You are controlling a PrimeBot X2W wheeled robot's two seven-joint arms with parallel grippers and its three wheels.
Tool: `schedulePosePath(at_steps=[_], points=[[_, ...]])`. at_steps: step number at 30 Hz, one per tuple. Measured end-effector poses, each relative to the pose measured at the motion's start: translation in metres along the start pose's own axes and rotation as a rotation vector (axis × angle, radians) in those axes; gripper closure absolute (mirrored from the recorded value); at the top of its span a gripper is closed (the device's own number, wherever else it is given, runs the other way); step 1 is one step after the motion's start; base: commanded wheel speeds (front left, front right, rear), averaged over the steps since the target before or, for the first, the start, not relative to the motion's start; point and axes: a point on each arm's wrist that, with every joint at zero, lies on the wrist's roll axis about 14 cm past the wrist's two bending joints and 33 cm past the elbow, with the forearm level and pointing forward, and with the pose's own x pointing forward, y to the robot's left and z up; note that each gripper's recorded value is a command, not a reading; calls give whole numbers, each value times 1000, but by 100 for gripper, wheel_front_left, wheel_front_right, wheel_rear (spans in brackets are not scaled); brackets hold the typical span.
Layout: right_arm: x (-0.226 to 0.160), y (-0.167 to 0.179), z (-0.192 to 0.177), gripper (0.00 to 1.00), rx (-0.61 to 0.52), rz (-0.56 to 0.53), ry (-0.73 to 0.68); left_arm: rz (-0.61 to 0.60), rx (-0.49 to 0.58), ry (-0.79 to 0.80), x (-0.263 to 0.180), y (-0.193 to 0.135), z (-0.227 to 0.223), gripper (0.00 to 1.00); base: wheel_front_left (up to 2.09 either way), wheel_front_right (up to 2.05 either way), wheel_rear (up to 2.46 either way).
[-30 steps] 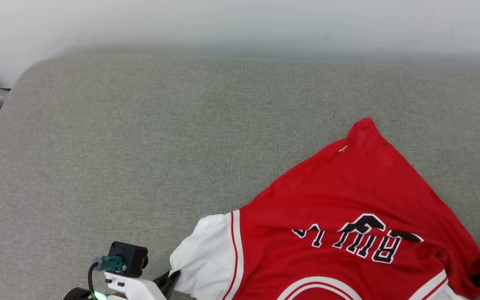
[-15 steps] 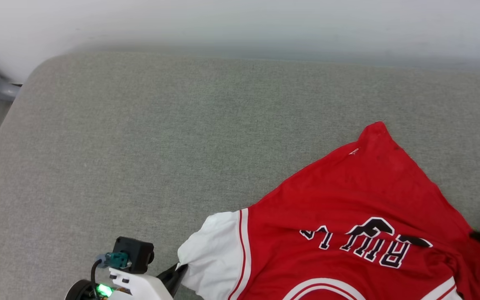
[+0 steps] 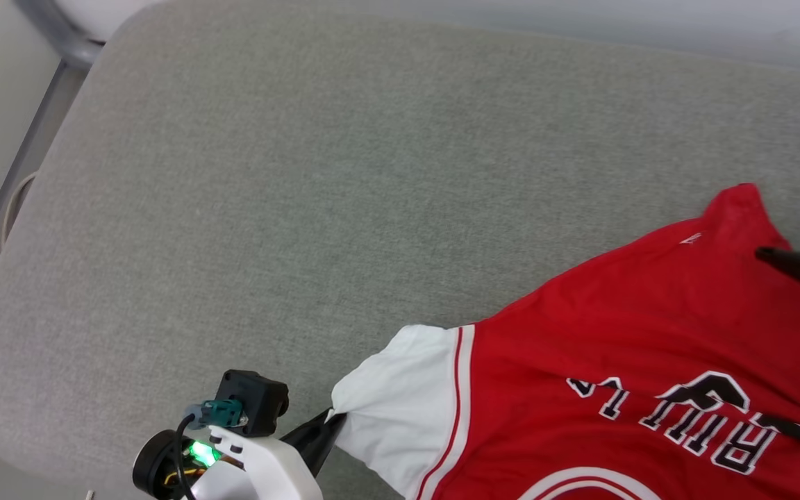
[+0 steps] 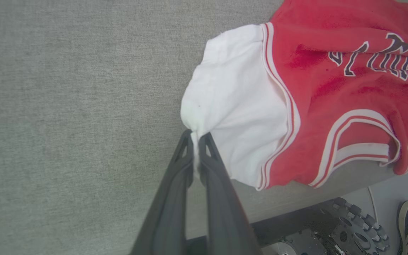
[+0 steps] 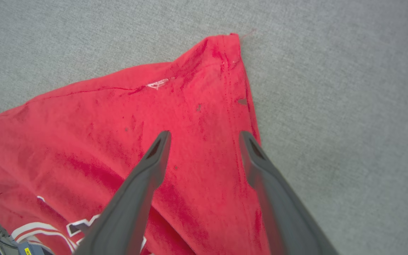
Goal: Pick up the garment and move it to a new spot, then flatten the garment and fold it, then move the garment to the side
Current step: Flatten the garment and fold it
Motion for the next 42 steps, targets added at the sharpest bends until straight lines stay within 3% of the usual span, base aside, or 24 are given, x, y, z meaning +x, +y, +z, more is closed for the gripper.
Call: schedulePosePath(at_steps=[9,22,23,24,25,35,42], points=[[57,-4,15,0,-41,-28,101,52,-41,27,5,12,-7,100,0,0,0],[107,-2,2,0,-120,-14,202,101,-76,63,12,26,-19,100,0,0,0],[108,-2,1,36,-118,-9,203,101,-76,64,13,26,-19,100,0,0,0],[109,-2,1,95,-119,-7,202,101,-77,64,13,26,-19,100,0,0,0],[109,-2,1,100,-121,-6,202,100,-77,64,13,25,-19,100,0,0,0],[98,3,29,100,-88,12,30,102,-68,-1,10,27,-5,100,0,0,0],[56,-1,62,100,-58,-5,-183,132,-23,-163,0,36,37,100,0,0,0]])
